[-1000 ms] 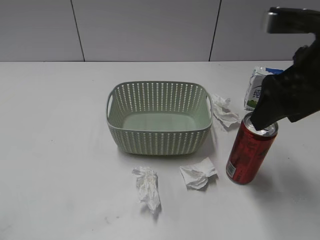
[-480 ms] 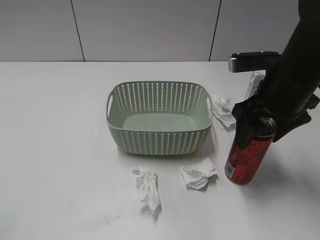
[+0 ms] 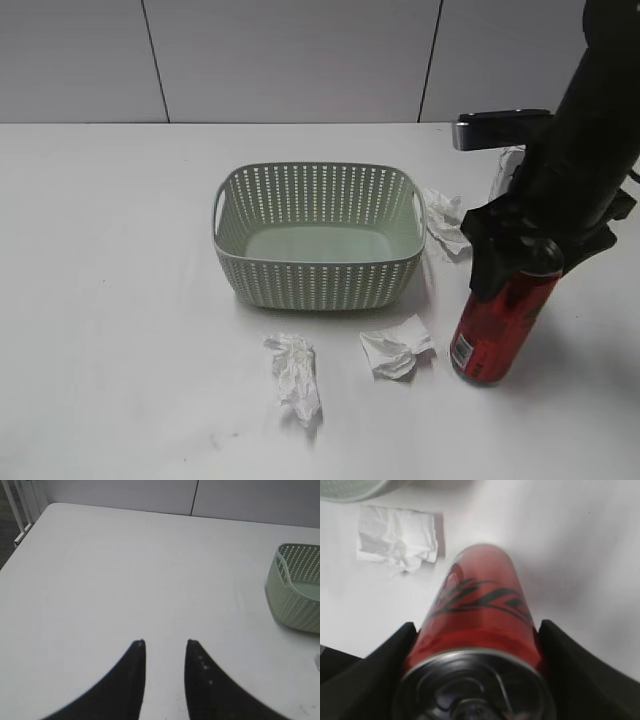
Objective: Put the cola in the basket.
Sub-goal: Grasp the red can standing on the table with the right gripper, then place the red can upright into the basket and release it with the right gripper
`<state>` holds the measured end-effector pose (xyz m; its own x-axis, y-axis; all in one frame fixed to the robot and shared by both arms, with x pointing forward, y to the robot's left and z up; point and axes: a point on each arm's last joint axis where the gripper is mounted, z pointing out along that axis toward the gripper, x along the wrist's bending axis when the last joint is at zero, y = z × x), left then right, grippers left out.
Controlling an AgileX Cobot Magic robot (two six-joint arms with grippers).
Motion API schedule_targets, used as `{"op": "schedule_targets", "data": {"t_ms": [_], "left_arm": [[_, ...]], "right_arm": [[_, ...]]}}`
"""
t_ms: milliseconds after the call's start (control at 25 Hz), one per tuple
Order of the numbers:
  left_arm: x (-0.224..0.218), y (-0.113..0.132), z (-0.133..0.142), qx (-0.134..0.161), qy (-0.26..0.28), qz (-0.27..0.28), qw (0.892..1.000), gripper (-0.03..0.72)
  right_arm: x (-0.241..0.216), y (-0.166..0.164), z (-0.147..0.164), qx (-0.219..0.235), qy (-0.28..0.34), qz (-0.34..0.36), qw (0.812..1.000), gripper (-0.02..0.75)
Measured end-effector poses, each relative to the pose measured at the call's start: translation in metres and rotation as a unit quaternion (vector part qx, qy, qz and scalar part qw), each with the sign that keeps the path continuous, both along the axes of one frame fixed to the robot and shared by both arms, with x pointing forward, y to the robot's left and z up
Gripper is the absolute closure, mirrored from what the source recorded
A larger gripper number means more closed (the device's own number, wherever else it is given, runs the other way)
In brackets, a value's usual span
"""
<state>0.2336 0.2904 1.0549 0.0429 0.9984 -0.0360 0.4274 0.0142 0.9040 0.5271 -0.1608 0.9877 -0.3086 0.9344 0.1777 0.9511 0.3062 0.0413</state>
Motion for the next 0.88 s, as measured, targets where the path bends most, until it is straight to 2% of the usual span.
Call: {"op": "schedule_targets", "data": {"t_ms": [120,200,360,440,600,720,880], "left_arm": [[0.000,0.000,0.000,0.000,0.000,0.000,1.000,0.471],[0.000,0.000,0.000,0.000,0.000,0.000,1.000,0.471],[0.000,0.000,0.000,0.000,0.000,0.000,1.000,0.471],[0.000,0.000,0.000,0.000,0.000,0.000,1.000,0.471],[0.000,0.000,0.000,0.000,0.000,0.000,1.000,0.471],[0.000,0.000,0.000,0.000,0.000,0.000,1.000,0.471],[0.000,0.000,0.000,0.000,0.000,0.000,1.000,0.471]], "right_arm": [[0.003,0.001,0.015,-0.005,0.010,0.010,1.000,0.213],[0.011,0.004,0.034,-0.003,-0.008,0.016,1.000,0.213],[0.029,0.013,0.089,0.029,-0.101,0.020,0.994,0.213],[0.035,0.020,0.120,0.048,-0.151,0.027,0.987,0.213],[0.041,0.039,0.162,0.078,-0.219,0.054,0.971,0.213],[0.048,0.060,0.166,0.085,-0.234,0.080,0.965,0.213],[0.057,0.098,0.138,0.059,-0.221,0.128,0.965,0.213]]}}
